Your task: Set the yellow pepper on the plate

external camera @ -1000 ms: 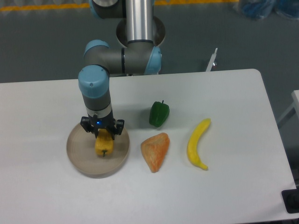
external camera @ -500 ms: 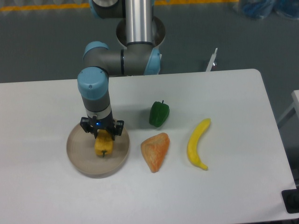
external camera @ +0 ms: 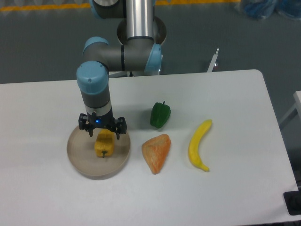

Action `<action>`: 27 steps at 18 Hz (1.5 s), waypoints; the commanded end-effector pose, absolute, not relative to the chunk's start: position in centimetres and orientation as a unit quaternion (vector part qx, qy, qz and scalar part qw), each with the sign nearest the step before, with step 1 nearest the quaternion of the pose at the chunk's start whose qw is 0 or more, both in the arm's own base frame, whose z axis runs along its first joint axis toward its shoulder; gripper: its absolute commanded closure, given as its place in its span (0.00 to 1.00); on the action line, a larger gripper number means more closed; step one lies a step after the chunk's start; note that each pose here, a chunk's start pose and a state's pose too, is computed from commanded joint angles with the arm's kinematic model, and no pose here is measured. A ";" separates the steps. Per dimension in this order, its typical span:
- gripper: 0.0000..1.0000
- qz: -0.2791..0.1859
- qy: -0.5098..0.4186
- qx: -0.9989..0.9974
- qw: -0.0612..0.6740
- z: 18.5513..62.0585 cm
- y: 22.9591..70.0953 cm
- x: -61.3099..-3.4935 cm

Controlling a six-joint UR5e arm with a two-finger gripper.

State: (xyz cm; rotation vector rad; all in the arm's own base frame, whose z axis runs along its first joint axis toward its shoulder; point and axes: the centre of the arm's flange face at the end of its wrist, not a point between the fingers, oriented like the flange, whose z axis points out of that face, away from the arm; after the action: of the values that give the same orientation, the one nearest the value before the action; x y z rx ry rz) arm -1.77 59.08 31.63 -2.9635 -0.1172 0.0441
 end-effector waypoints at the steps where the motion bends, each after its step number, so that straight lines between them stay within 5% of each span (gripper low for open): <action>1: 0.00 0.020 -0.035 -0.995 0.094 32.6 58.9 -3.5; 13: 0.00 0.123 0.117 -0.984 0.058 36.3 53.4 -25.1; 27: 0.00 0.146 0.163 -0.975 0.046 37.2 53.1 -27.7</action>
State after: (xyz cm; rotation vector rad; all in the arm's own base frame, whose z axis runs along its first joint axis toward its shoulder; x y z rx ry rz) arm -27.71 53.14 37.21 -2.9758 0.4990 0.4457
